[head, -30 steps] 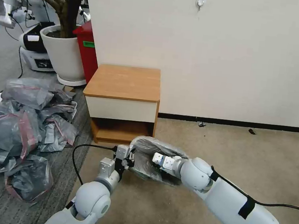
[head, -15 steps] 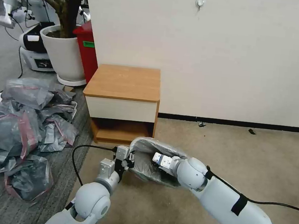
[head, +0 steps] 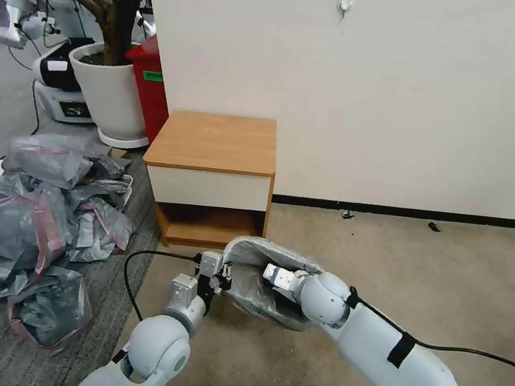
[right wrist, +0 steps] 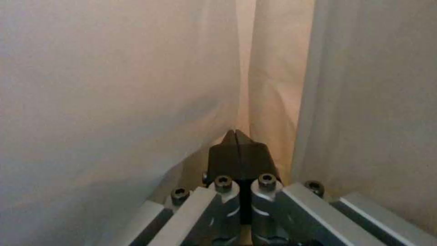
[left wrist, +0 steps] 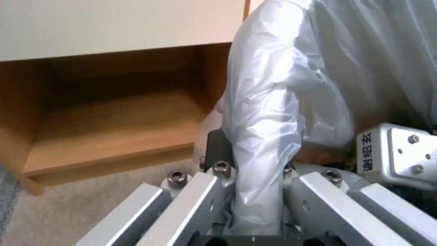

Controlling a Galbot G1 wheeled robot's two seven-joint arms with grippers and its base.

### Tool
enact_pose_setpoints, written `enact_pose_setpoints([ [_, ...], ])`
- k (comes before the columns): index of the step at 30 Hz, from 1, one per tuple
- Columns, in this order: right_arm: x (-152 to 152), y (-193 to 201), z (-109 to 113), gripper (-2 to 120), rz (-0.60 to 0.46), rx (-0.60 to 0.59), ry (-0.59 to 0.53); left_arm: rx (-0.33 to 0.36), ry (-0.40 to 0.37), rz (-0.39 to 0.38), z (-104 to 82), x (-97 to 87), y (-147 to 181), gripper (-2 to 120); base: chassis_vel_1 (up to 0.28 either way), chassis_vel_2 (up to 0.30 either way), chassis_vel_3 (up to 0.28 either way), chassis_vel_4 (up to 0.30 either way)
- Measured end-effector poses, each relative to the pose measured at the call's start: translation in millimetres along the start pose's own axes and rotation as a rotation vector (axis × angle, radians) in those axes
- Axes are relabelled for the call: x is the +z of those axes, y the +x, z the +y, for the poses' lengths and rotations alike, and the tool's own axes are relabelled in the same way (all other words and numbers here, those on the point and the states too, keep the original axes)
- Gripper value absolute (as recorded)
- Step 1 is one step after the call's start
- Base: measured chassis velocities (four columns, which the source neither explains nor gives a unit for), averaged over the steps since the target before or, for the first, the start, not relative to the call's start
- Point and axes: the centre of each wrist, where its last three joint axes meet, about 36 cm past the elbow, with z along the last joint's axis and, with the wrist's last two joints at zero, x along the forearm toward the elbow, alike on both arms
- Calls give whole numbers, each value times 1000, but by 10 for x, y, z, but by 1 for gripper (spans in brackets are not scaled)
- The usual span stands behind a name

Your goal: Pick up the garbage bag from the table and place it over the trash can.

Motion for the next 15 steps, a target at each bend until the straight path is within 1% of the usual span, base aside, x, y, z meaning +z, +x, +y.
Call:
enact_pose_setpoints([
  [9, 16, -29, 7, 0, 9, 2, -1, -3, 1, -1, 6, -4, -2, 2, 0, 0, 0, 0],
  [15, -29, -12, 55, 0, -3, 0, 7, -4, 3, -8, 8, -23, -22, 2, 0, 0, 0, 0],
])
